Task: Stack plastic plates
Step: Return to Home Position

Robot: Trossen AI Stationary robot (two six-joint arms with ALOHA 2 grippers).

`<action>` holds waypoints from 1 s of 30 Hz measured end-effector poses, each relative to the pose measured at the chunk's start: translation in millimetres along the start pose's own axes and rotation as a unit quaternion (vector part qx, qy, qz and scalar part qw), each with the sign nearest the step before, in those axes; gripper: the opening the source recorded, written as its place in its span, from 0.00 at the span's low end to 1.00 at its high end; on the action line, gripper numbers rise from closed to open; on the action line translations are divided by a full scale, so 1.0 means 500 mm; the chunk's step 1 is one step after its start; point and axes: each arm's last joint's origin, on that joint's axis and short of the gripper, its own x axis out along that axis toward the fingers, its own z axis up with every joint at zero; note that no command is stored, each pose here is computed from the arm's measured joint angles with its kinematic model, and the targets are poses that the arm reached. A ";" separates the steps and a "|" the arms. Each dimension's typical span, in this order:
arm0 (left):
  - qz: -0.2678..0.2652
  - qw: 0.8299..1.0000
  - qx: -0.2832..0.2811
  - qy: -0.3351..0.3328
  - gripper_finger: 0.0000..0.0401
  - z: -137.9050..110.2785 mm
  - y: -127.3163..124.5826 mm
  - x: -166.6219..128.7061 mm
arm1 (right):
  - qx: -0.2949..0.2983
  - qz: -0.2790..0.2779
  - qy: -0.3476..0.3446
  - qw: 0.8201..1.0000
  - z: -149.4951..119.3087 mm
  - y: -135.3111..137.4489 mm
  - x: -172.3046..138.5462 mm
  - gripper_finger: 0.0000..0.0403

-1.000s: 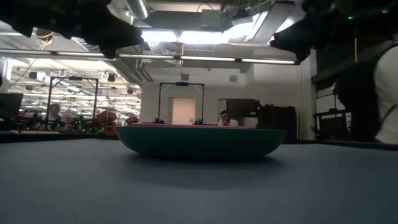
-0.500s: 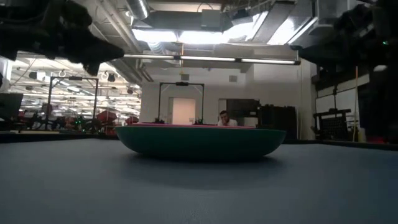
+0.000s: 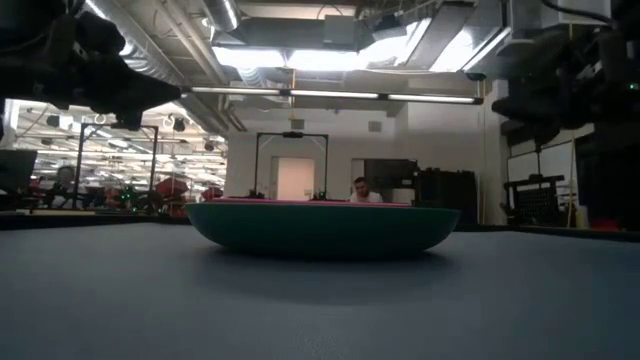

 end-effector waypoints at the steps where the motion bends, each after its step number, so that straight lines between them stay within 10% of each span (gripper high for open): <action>1: 0.000 1.000 0.000 0.000 0.00 0.000 0.000 -0.003 | 0.001 -0.010 0.004 1.000 -0.002 -0.002 -0.002 0.02; 30: -0.006 1.000 0.010 -0.017 0.01 0.002 0.004 -0.031 | 0.007 0.050 0.043 0.998 -0.013 0.005 0.001 0.02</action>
